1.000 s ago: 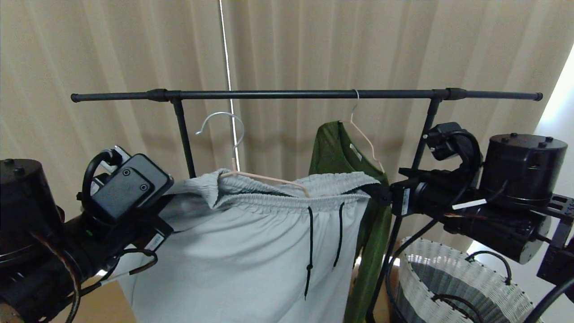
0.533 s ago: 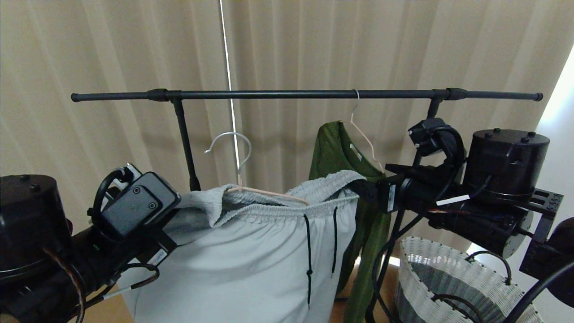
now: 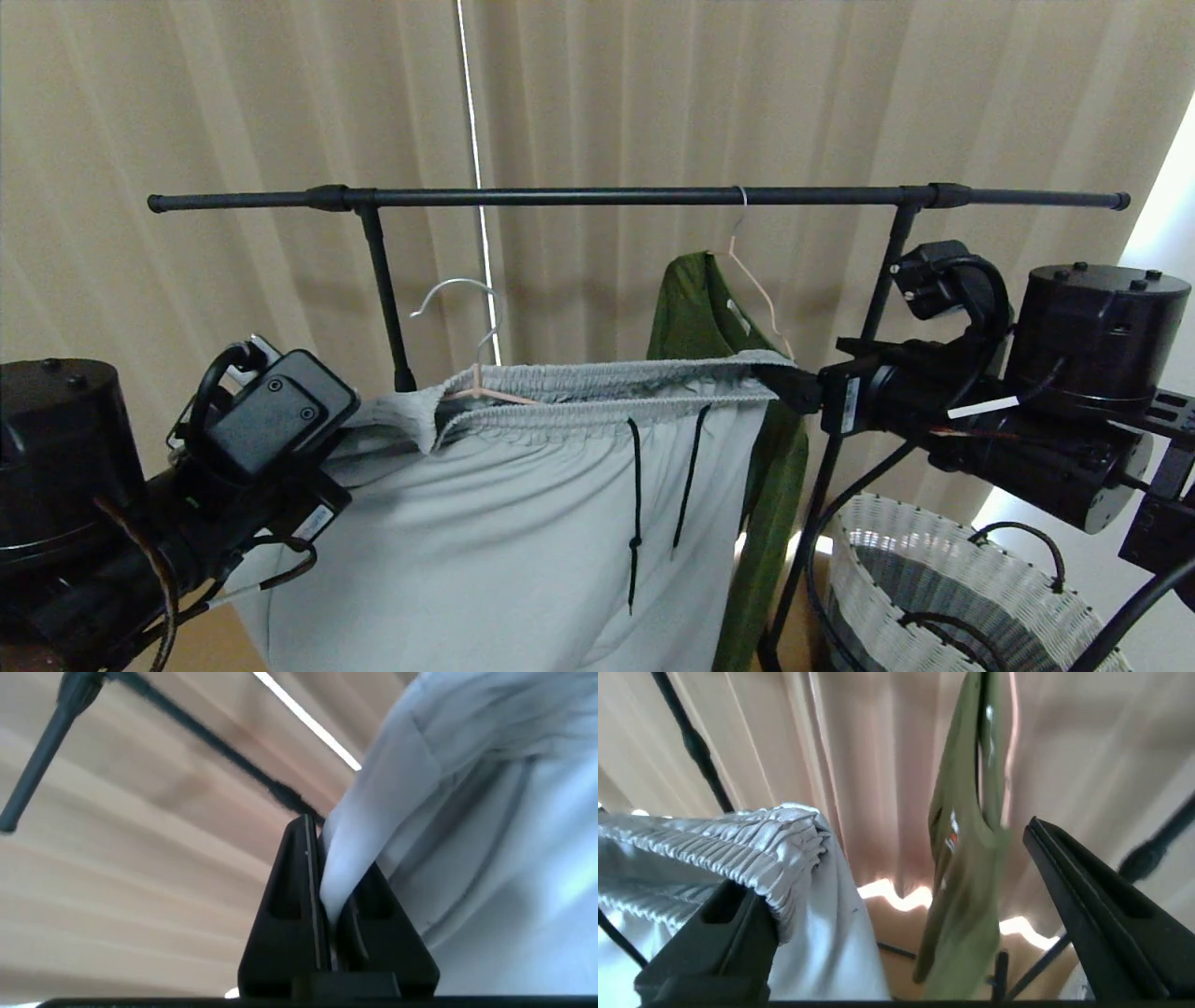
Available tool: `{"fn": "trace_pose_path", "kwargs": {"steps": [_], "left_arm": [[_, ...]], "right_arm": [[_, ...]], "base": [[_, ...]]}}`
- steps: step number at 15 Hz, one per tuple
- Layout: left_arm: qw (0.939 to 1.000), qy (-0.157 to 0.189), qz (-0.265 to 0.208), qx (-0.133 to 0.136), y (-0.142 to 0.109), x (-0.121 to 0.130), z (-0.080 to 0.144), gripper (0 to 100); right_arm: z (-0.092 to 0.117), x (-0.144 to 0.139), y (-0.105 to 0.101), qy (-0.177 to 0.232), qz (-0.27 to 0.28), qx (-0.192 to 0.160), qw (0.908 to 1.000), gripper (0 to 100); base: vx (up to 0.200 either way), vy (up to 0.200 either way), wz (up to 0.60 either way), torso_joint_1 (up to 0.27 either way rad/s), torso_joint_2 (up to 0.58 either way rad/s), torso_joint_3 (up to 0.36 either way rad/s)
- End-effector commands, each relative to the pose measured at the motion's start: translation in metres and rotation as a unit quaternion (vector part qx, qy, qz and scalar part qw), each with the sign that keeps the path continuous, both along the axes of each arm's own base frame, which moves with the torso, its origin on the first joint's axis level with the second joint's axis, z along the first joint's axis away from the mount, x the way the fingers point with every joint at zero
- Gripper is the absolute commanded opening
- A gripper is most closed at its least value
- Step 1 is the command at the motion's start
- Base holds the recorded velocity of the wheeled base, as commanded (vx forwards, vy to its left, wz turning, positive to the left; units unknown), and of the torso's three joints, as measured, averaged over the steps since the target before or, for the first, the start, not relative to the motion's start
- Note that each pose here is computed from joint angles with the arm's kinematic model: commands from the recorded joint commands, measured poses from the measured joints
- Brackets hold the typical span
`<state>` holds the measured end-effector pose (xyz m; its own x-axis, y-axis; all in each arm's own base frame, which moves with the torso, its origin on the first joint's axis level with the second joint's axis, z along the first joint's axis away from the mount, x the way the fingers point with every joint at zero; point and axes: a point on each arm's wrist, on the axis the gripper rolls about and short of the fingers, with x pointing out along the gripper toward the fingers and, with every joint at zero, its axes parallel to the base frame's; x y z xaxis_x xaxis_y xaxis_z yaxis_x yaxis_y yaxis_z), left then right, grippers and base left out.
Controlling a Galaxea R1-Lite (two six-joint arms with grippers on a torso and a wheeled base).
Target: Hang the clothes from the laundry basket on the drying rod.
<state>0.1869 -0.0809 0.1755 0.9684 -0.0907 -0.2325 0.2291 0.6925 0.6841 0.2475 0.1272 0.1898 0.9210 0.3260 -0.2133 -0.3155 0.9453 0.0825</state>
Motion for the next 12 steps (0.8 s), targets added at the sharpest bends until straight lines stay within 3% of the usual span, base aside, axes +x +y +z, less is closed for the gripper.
{"fn": "trace_pose_path", "kwargs": {"steps": [1, 2, 3, 4, 6, 12], "left_arm": [[0.9997, -0.004, 0.02, -0.014, -0.005, 0.005, 0.003, 0], [0.9997, -0.004, 0.02, -0.014, -0.005, 0.005, 0.003, 0], [0.9983, -0.007, 0.027, -0.051, -0.013, 0.007, 0.006, 0], [0.9978, -0.004, 0.027, -0.06, -0.015, 0.007, 0.006, 0], [0.9967, -0.001, 0.028, -0.076, -0.017, 0.007, 0.004, 0], [0.9931, 0.005, 0.013, -0.117, -0.026, 0.003, 0.004, 0]], "right_arm": [[-0.002, -0.022, 0.011, 0.003, 0.044, 0.0, 0.999, 100], [-0.002, -0.022, 0.011, 0.003, 0.044, 0.0, 0.999, 100], [-0.007, -0.046, 0.03, 0.009, 0.102, -0.008, 0.9947, 100], [-0.01, -0.053, 0.036, 0.01, 0.124, -0.019, 0.9921, 100], [-0.015, -0.069, 0.045, -0.001, 0.167, -0.059, 0.9842, 100], [-0.015, -0.073, 0.056, -0.036, 0.203, -0.121, 0.971, 100]], "base": [[0.0, 0.0, 0.0, 0.0, 0.0, 0.0], [0.0, 0.0, 0.0, 0.0, 0.0, 0.0], [0.0, 0.0, 0.0, 0.0, 0.0, 0.0], [0.0, 0.0, 0.0, 0.0, 0.0, 0.0], [0.0, 0.0, 0.0, 0.0, 0.0, 0.0], [0.0, 0.0, 0.0, 0.0, 0.0, 0.0]]}}
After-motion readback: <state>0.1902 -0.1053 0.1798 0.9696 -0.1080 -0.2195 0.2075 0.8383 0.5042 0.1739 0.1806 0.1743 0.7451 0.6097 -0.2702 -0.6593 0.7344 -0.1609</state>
